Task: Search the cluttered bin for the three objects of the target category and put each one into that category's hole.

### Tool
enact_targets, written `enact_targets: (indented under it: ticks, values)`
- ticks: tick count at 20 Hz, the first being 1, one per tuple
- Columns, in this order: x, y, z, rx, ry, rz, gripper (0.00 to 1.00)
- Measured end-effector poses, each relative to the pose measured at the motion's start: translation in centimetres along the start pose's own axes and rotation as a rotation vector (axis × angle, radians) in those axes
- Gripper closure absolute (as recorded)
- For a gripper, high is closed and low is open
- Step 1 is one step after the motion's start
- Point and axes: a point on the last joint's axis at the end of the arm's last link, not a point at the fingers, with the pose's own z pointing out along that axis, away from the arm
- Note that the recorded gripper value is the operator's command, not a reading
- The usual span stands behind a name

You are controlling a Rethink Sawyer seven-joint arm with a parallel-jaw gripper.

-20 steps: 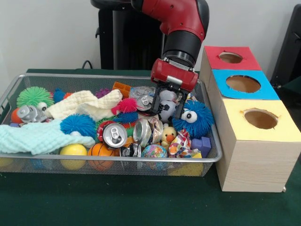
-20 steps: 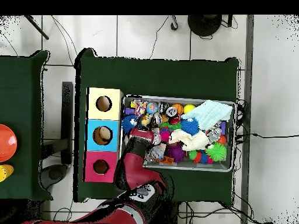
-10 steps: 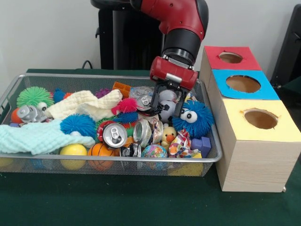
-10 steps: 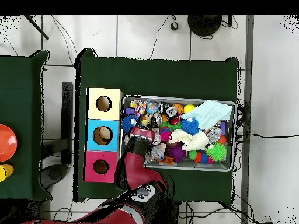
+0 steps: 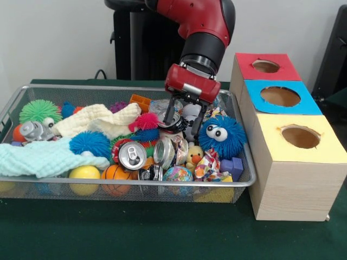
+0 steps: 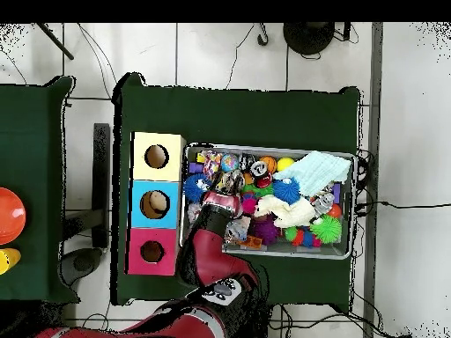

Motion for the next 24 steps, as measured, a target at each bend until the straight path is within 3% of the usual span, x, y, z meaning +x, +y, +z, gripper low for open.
enact_targets:
  ticks: [6, 9, 10, 13, 19, 24]
  values:
    - [0.4, -0.9, 0.4, -0.003, 0.019, 0.0, 0.0]
    - [1.5, -1.2, 0.6, -0.056, 0.099, -0.015, 0.0]
    - [2.2, -1.5, 1.0, -0.098, 0.171, -0.018, 0.0]
    - [2.0, -1.8, 1.8, -0.142, 0.233, -0.012, 0.0]
    - [1.1, -1.6, 3.4, -0.193, 0.293, 0.024, 0.0]
    - [0.6, -1.4, 5.4, -0.223, 0.34, 0.101, 0.0]
